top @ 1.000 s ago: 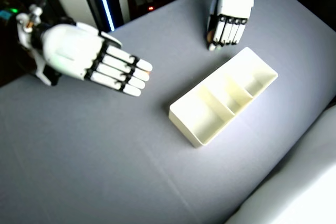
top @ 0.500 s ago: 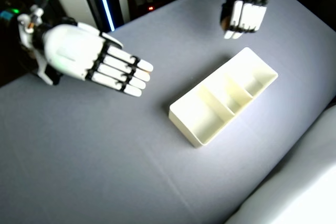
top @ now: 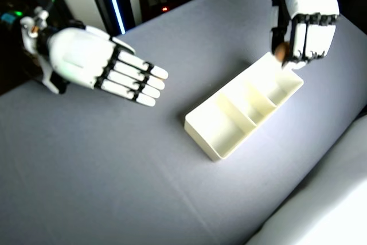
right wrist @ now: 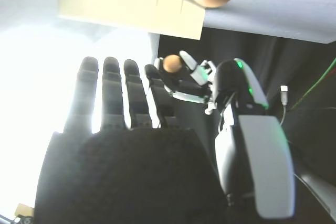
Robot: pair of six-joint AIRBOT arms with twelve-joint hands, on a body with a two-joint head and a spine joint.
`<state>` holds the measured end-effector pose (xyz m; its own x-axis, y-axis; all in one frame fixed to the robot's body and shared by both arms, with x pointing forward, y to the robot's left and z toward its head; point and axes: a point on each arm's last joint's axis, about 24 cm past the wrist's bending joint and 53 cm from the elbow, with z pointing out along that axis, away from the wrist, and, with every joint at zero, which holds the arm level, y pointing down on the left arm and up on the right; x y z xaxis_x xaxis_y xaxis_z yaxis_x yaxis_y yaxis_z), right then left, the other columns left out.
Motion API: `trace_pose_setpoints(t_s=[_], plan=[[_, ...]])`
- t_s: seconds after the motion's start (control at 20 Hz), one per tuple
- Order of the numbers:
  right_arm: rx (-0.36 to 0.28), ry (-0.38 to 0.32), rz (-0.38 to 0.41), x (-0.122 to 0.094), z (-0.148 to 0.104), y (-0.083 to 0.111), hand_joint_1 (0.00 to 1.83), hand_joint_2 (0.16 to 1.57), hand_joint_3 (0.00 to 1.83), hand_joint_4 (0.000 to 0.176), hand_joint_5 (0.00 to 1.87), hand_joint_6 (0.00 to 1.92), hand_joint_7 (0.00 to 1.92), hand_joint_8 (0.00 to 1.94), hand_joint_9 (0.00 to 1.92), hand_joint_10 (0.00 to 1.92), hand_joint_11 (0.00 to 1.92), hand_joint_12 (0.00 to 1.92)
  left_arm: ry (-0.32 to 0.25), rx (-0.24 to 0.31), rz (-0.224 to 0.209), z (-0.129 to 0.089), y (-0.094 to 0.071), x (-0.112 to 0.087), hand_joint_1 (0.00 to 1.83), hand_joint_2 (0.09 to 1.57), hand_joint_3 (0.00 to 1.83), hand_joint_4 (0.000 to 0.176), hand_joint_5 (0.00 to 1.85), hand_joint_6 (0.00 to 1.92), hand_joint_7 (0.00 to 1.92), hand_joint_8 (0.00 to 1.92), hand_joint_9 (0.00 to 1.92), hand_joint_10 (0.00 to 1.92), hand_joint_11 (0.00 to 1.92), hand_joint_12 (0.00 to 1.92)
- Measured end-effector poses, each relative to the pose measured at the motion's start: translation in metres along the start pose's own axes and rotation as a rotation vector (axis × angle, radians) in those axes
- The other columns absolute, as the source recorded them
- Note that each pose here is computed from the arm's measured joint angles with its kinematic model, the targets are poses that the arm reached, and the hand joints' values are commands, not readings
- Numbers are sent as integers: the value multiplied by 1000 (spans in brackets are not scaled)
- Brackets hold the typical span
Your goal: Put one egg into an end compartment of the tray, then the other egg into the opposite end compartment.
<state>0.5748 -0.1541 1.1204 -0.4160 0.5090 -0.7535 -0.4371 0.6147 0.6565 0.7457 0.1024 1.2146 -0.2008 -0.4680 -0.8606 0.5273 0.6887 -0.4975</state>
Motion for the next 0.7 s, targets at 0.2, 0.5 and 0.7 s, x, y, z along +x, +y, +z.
trace_pose_setpoints(t_s=[0.2,0.5,0.7], plan=[[-28,1,6,1,5,7,325,1314,8,0,0,0,0,0,0,0,0,0,40,-55,-21,5,16,13,846,1285,6,62,5,144,28,9,0,22,0,569],[-33,9,13,1,7,7,521,1194,0,0,0,0,0,0,0,0,0,0,10,6,-18,-17,-3,12,210,1375,19,114,0,0,0,0,0,0,0,0],[-35,35,49,9,10,4,654,1154,0,0,0,0,0,0,7,3,0,0,-92,63,-11,-52,-11,-15,370,1402,13,74,67,26,0,0,0,0,37,18]])
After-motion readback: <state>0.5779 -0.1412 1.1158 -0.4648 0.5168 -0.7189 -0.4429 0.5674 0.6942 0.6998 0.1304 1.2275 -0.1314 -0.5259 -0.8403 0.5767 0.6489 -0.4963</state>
